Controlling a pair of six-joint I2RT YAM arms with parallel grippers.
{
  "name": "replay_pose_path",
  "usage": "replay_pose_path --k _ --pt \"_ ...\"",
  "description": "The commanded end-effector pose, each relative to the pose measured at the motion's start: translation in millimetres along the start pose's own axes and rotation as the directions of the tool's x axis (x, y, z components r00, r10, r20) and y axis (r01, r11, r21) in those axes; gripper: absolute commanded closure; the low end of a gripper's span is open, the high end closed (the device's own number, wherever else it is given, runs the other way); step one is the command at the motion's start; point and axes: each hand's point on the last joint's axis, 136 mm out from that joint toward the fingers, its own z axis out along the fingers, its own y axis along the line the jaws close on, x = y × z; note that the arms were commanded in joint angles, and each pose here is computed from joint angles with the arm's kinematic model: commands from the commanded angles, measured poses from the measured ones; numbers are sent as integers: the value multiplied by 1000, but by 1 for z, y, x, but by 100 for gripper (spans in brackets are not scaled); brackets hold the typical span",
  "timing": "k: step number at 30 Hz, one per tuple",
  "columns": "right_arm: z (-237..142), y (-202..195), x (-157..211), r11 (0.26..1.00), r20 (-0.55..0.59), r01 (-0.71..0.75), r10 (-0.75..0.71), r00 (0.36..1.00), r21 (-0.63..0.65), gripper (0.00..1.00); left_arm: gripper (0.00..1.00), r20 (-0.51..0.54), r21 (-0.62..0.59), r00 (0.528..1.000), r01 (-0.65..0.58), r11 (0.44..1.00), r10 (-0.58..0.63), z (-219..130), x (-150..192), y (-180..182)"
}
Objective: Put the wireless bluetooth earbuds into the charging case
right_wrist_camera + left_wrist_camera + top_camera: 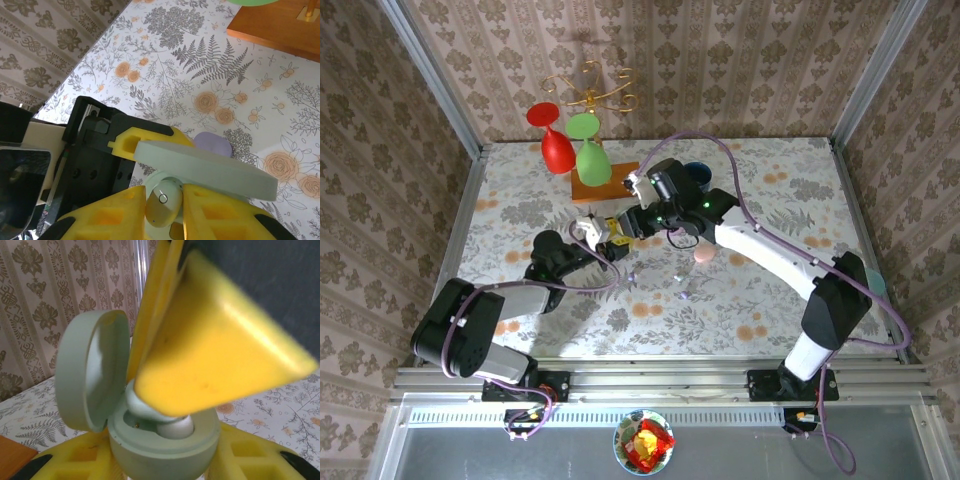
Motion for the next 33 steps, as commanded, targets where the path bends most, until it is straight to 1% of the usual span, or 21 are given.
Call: replay_pose_path --k 1,4,8,10,15,16,20,23,26,27,29,33 --pt "2 2 -3 1000 -3 24 -24 1000 9 74 62 51 4 998 -25 1000 25 0 -19 3" --pt "2 4 -3 1000 -6 23 -23 1000 6 72 62 53 5 998 -26 1000 25 -1 -20 2" --pt "-6 6 -7 1000 17 27 -28 999 9 62 63 52 8 998 -26 1000 25 -2 -19 1" --pt "-12 7 -11 999 37 31 -32 999 12 60 63 51 8 998 -26 1000 25 -2 -18 1" --pt "-31 5 -16 999 103 29 -31 994 19 54 63 52 11 998 -26 1000 25 -3 -17 -1" --pt "-38 5 -18 999 127 30 -32 991 18 52 63 52 -15 998 -27 1000 28 -8 -17 8" --pt "-61 -8 -10 999 203 -15 6 979 43 50 63 54 -30 998 -26 999 27 -12 -17 11" --pt "-78 -35 5 989 251 -130 107 962 75 49 63 51 -38 998 -32 999 34 -14 -17 11" --pt "-81 -70 33 950 252 -294 261 932 104 49 63 51 -38 998 -34 999 36 -16 -19 10" --pt "-80 -81 44 929 244 -352 318 916 113 49 63 54 -38 998 -38 999 40 -16 -20 10" --pt "-76 -109 74 855 216 -493 457 863 162 50 63 58 -36 998 -35 999 37 -16 -22 9" --pt "-53 -123 117 754 175 -638 615 769 155 51 63 65 -34 997 -41 999 43 -18 -25 8"
